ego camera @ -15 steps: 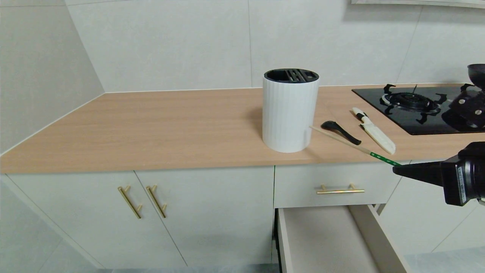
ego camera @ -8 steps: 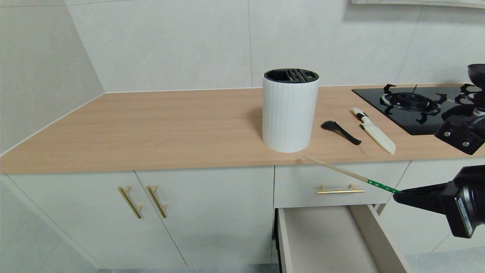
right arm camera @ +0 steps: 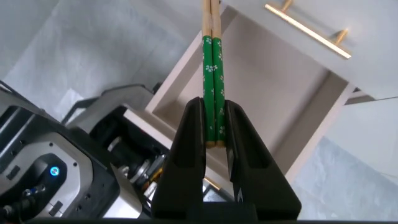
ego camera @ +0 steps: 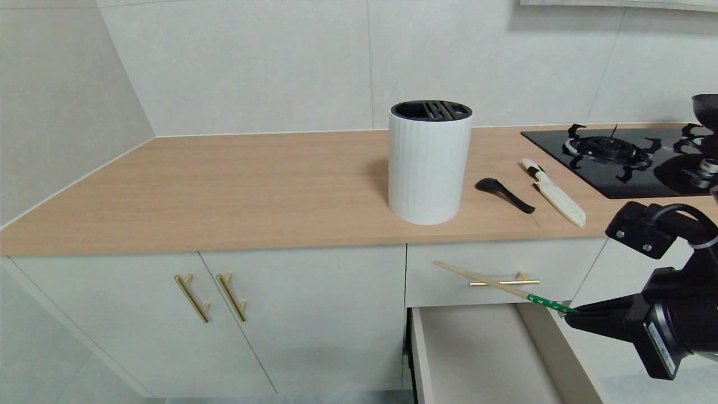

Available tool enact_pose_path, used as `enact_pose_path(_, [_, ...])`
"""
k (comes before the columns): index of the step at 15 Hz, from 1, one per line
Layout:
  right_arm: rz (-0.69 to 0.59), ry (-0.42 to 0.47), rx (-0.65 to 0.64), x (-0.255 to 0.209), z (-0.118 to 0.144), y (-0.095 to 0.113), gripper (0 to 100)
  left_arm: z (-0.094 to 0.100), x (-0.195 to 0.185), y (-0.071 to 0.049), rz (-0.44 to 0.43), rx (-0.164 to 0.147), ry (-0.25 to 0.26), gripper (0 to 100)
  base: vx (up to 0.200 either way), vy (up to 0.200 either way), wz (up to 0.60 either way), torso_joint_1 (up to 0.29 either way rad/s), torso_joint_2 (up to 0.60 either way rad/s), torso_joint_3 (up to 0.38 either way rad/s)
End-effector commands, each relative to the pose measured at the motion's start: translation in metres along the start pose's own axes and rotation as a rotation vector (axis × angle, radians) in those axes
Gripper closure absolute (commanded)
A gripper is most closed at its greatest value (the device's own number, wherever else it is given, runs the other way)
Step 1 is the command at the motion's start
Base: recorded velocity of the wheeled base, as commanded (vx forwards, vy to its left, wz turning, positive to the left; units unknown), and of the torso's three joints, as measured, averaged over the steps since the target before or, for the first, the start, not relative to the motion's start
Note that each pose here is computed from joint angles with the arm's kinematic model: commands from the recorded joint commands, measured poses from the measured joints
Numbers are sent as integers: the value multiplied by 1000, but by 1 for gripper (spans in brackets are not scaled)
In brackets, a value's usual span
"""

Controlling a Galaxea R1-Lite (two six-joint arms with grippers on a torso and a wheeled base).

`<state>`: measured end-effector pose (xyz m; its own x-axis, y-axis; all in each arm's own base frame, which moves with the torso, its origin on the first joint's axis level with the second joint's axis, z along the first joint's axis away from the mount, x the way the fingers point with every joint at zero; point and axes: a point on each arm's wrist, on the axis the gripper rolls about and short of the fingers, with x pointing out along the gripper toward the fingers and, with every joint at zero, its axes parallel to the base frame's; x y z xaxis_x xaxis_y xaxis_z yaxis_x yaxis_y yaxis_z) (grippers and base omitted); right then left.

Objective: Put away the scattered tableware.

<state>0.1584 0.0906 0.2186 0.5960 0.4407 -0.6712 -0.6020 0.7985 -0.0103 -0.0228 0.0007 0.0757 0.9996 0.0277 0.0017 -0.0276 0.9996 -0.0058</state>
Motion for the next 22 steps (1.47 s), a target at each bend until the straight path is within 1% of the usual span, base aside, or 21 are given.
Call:
enact_pose_path(1, [4, 33, 0, 9, -1, 0, 100, 0, 0, 0, 0, 0, 2, 0, 0, 0, 0, -129, 305, 193])
enact_pose_path(2, [4, 51, -26, 13, -2, -1, 100, 0, 0, 0, 0, 0, 2, 0, 0, 0, 0, -154, 383, 227])
enact_pose_path(9, [7, 88, -29, 23, -4, -2, 100, 0, 0, 0, 0, 0, 2, 0, 0, 0, 0, -176, 461, 279])
enact_pose_path(16, [6, 92, -26, 25, -4, -2, 100, 0, 0, 0, 0, 0, 2, 0, 0, 0, 0, -140, 452, 304])
enact_pose_path(18, [5, 94, -26, 25, -4, -2, 100, 0, 0, 0, 0, 0, 2, 0, 0, 0, 0, -44, 186, 137])
enact_pose_path(22, [-4, 90, -20, 28, -2, -4, 100, 0, 0, 0, 0, 0, 2, 0, 0, 0, 0, -4, 16, 12])
